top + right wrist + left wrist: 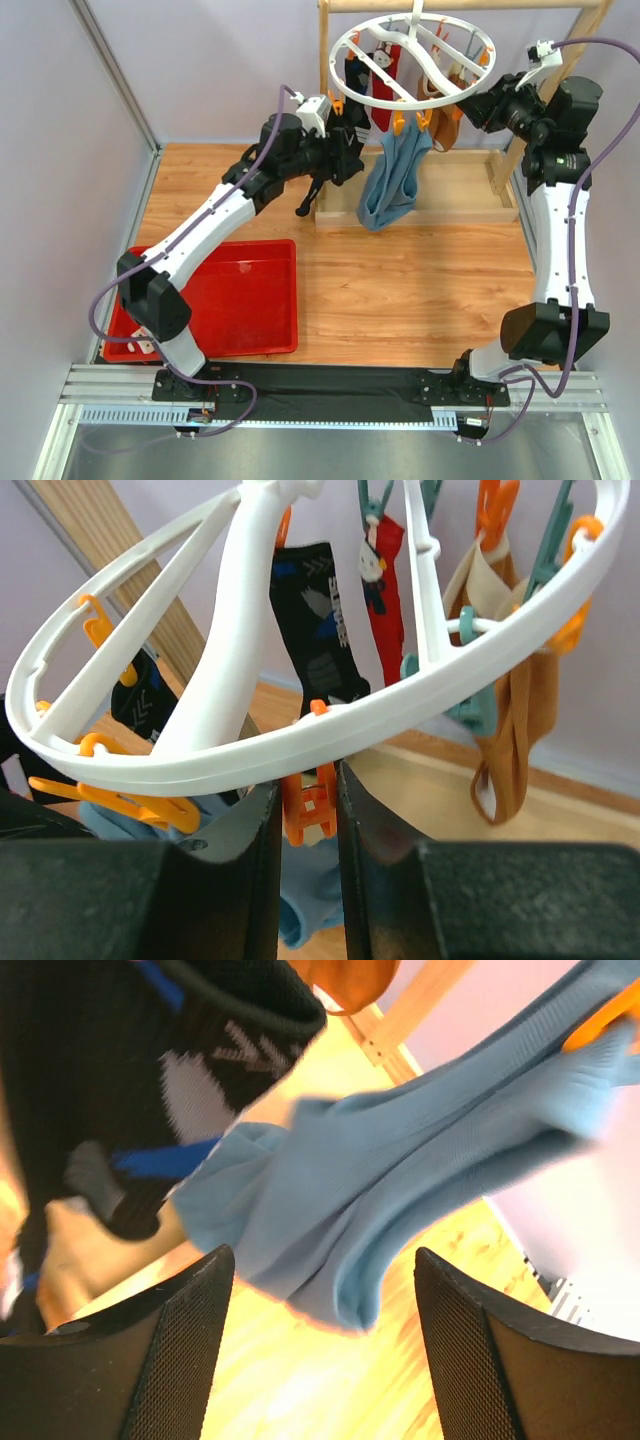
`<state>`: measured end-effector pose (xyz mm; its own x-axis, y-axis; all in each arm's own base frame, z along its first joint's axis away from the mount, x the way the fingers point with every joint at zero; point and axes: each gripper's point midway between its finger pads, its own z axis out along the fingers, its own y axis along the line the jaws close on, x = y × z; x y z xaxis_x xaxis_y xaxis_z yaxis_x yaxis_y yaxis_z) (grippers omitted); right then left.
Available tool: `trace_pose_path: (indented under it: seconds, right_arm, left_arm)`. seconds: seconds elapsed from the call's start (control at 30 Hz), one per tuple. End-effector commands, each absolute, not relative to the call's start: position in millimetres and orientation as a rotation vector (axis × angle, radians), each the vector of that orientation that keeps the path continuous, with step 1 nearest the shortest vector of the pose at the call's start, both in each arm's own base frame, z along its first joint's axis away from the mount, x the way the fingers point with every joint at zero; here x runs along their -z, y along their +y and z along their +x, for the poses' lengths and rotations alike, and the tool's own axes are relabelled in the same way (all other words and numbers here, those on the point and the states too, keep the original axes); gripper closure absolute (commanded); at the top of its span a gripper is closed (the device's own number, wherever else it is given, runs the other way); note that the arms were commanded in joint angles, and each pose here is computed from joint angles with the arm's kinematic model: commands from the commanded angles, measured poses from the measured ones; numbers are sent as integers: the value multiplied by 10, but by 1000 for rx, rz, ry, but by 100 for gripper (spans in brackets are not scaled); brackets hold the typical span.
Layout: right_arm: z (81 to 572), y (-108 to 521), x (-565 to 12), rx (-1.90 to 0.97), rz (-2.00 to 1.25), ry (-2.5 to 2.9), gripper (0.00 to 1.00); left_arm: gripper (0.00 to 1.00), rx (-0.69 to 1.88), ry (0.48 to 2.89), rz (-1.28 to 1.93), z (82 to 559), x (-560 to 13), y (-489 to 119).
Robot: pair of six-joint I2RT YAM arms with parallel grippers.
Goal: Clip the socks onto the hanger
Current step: Open the clamp at the hanger.
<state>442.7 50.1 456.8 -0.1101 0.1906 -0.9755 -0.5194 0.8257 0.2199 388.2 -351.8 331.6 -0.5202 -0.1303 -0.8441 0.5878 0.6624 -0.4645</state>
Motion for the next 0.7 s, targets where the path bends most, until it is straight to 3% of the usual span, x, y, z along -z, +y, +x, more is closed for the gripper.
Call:
trace_pose_path:
  seconds: [0.0,0.2,0.5,0.53,0.57,0.67]
  right_arm:
    - [4127,487,-4779,-535,-116,1617,100]
    - [3905,460,-4765,-527,9,1677,100]
    - [3737,731,-4751,-584,-14,1702,100]
    - [3731,735,-4738,-582,-13,1704,100]
    - [3739,746,-4671,-586,-11,1719,100]
    - [3755,744,-4600,-584,-8,1724,100]
  left_arm:
    - [21,938,1844,389,3527,-3937,-3211]
    - [28,722,1940,266,2991,-3867,-2407]
    - [24,67,2377,-400,2010,-2613,-694]
    - [22,53,2379,-474,1979,-2567,-619]
    - [11,70,2413,-503,1922,-2438,-597]
    - [13,198,2498,-657,2020,-2085,-553]
